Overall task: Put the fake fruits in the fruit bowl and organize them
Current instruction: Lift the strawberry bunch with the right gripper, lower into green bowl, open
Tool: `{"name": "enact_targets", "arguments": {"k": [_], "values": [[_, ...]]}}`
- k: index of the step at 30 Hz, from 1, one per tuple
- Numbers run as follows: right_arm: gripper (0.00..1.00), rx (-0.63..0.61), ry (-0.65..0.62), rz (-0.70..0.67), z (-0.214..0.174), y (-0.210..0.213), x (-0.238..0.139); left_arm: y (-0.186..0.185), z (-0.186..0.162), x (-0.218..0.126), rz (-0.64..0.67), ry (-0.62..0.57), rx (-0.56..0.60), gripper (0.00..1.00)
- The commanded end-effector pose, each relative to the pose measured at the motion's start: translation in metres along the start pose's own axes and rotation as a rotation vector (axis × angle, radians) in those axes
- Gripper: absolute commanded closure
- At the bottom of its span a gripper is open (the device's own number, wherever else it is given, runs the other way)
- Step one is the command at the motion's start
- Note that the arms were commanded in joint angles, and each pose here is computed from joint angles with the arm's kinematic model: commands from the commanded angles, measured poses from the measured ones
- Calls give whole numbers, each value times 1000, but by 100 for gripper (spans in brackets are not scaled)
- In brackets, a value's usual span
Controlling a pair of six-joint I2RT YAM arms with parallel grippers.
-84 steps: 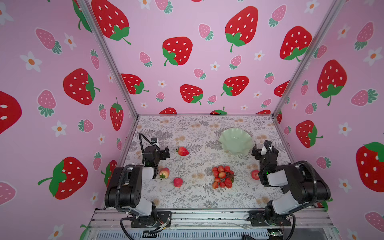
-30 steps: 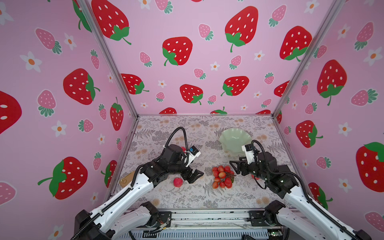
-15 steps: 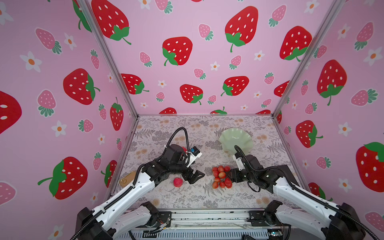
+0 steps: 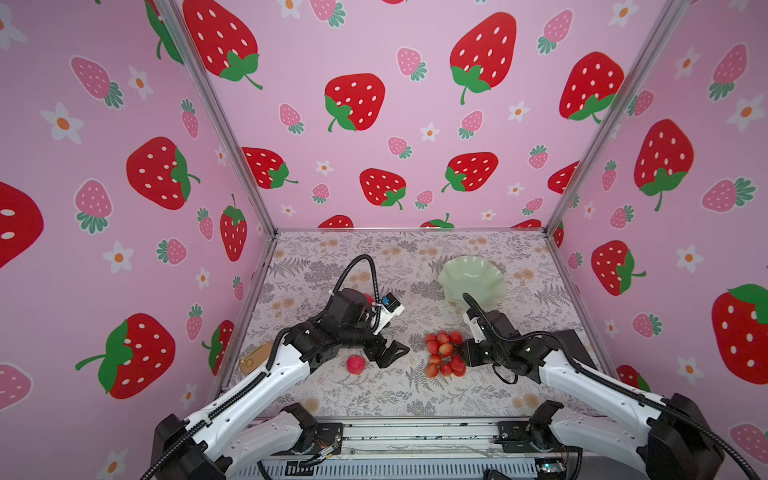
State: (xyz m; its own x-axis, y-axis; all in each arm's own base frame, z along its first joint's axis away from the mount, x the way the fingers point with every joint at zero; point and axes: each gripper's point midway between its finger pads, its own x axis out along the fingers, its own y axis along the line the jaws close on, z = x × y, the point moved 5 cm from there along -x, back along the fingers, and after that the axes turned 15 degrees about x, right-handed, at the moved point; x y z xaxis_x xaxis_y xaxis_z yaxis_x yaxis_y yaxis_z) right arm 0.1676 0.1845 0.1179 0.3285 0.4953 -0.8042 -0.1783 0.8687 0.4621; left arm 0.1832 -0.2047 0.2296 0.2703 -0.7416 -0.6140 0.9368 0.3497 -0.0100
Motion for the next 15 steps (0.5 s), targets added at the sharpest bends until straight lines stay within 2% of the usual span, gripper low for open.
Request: {"name": "enact_targets", "arguments": {"k": [1,3,7,11,15], "values": [[91,-10,-7,-17,7,6,-4,1,8,-3,8,-20,30,1],[97,-30,-24,2,15,14,-10,1,8,-4,11,-20,30,1],[100,-94,-91,67,43,43,-29,1,9,-5,13,-25,33,1],[100,-170,-197,94,92,74,-54,0,10,-6,10,-29,32,1],[100,-189,-320,75,148,87,-79,0,11,-9,26,-38,38,1]]}}
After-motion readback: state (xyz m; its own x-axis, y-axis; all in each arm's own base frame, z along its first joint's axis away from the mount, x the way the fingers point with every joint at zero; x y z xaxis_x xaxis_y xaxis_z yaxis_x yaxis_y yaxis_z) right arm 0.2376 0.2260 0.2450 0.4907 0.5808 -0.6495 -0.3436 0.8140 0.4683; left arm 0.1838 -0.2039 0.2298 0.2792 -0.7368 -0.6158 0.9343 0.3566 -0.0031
